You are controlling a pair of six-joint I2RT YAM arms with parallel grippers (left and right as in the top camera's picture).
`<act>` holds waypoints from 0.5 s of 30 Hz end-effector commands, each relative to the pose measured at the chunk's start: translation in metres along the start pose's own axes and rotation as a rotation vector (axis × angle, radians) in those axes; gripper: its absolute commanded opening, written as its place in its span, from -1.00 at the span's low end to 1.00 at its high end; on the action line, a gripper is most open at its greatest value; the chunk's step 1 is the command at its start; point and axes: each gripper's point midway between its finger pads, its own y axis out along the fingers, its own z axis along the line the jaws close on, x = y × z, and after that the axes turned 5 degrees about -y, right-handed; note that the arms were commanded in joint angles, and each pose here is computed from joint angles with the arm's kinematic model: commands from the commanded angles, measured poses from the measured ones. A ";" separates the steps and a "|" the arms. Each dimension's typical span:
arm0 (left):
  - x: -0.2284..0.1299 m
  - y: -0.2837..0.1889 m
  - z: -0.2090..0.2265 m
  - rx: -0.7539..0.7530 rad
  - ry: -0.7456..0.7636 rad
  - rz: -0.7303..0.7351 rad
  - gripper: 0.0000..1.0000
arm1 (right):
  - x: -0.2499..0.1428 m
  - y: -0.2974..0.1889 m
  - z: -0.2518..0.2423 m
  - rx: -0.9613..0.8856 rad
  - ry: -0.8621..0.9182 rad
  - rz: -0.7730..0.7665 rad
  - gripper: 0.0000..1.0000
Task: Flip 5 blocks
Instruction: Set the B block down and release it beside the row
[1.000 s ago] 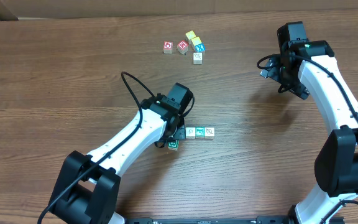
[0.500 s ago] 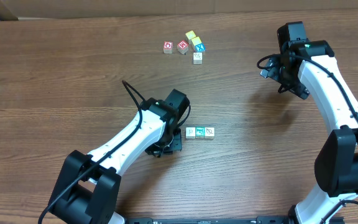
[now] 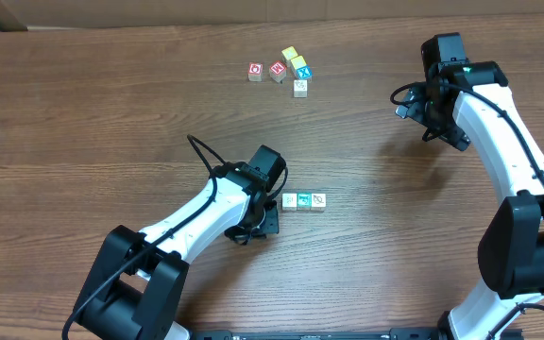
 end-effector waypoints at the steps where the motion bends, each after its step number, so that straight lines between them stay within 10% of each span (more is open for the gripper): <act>1: 0.001 -0.003 -0.005 -0.026 0.002 -0.016 -0.91 | 0.005 -0.010 0.001 0.016 0.006 -0.030 1.00; 15: 0.021 -0.005 -0.021 -0.093 0.010 -0.096 -0.91 | 0.005 -0.010 0.001 0.016 0.006 -0.030 1.00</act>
